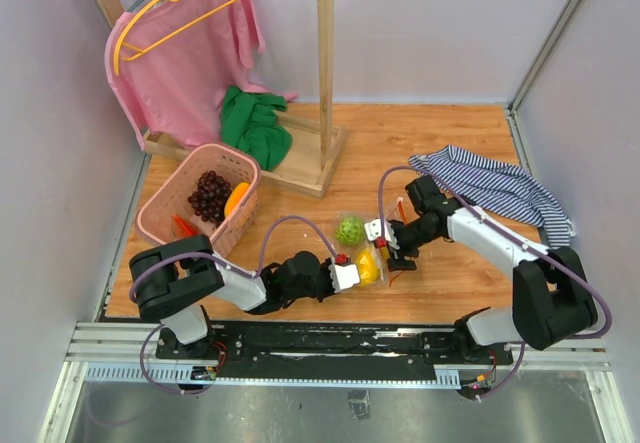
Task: Open the zip-top bag and remove the fake food
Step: Pick up the fake fruit from the zipper food storage bag.
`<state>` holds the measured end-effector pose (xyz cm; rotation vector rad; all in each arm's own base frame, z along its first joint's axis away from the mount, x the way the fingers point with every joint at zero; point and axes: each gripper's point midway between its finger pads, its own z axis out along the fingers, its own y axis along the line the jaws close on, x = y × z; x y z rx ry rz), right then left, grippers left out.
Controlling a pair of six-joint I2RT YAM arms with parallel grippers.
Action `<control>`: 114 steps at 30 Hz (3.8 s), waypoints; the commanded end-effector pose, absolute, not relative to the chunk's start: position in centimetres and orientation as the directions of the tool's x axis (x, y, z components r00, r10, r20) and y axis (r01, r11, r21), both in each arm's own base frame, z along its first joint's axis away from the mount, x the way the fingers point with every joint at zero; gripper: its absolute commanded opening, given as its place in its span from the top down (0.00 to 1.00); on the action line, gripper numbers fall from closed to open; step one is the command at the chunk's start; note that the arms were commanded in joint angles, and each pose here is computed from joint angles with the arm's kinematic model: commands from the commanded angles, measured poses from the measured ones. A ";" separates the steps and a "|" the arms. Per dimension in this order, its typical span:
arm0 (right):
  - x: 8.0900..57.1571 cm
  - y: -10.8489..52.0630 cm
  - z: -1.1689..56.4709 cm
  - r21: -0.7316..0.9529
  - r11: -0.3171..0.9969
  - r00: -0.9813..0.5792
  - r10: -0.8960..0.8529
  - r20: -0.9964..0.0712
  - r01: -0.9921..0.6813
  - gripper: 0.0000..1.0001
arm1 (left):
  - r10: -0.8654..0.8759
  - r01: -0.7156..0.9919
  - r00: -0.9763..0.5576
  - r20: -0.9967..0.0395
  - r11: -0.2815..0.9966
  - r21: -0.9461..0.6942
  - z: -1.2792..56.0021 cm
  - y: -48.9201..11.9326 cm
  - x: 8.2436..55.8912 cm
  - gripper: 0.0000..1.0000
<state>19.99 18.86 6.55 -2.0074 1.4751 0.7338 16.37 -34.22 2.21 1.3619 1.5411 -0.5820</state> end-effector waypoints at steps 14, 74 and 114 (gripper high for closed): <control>19.6 15.9 5.0 -0.080 -0.268 0.243 -0.658 -0.712 -0.960 0.34 | 0.460 0.927 0.068 -0.885 0.299 0.227 2.1 -34.2 16.6 0.99; 18.5 17.8 4.4 -0.096 -0.332 0.299 -0.643 -0.705 -0.938 0.13 | 0.361 0.923 -0.346 -0.866 0.297 -0.245 2.8 -38.0 17.1 0.90; 18.0 15.8 2.2 -0.166 -0.425 0.432 -0.672 -0.601 -0.890 0.16 | 0.294 0.873 -0.466 -0.835 0.306 -0.379 1.5 -42.6 22.2 0.94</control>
